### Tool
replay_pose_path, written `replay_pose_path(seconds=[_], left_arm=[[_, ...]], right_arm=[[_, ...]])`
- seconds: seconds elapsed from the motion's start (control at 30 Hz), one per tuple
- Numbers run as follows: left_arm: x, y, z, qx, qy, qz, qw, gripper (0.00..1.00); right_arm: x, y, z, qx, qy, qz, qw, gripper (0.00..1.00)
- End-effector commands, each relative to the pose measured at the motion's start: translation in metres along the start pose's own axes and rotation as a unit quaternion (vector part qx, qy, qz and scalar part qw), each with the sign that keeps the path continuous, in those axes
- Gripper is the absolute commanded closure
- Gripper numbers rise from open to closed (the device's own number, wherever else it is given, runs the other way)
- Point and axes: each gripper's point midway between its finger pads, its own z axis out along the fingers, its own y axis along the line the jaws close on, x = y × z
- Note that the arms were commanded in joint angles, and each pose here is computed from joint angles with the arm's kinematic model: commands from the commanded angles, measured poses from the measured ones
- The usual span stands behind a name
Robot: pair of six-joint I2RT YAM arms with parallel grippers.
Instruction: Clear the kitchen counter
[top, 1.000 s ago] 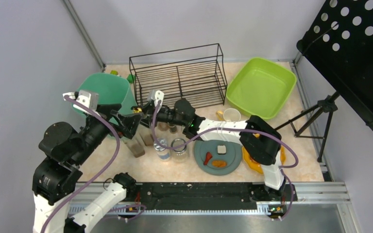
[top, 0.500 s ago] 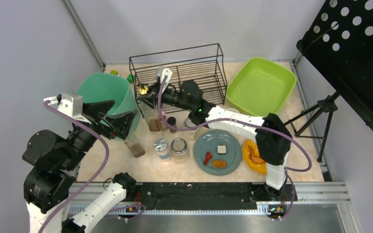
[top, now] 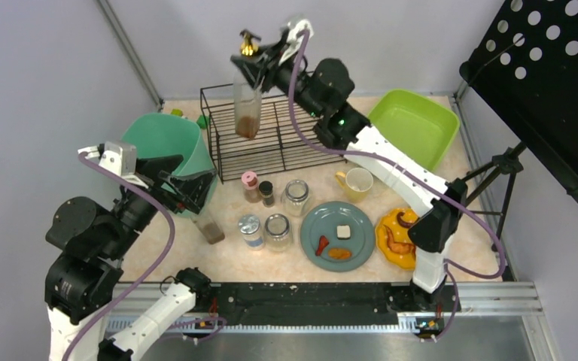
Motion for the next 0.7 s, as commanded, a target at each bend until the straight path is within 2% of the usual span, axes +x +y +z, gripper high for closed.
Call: replay_pose_path(seconds=[0.0,0.2,0.47,0.67], left_arm=[[-0.005,-0.002,0.002,0.005,-0.022,-0.006,1.0,0.01],[0.012,0.009,0.01,-0.015,-0.004,-0.007,1.0,0.01],[0.027,0.024,0.015,-0.05,0.011,-0.002,0.999,0.01],[0.041,0.026,0.021,-0.047,0.028,0.002,0.998,0.01]], right_arm=[[-0.081,-0.042,0.004,0.083,-0.075,-0.032,0.993,1.0],[-0.091,-0.114,-0.001,0.194,-0.076,-0.053,0.977,1.0],[-0.089,-0.195,-0.024,0.321,-0.092,-0.098,0.937,1.0],[-0.092,-0.235,-0.034,0.357,-0.107,-0.108,0.922,1.0]])
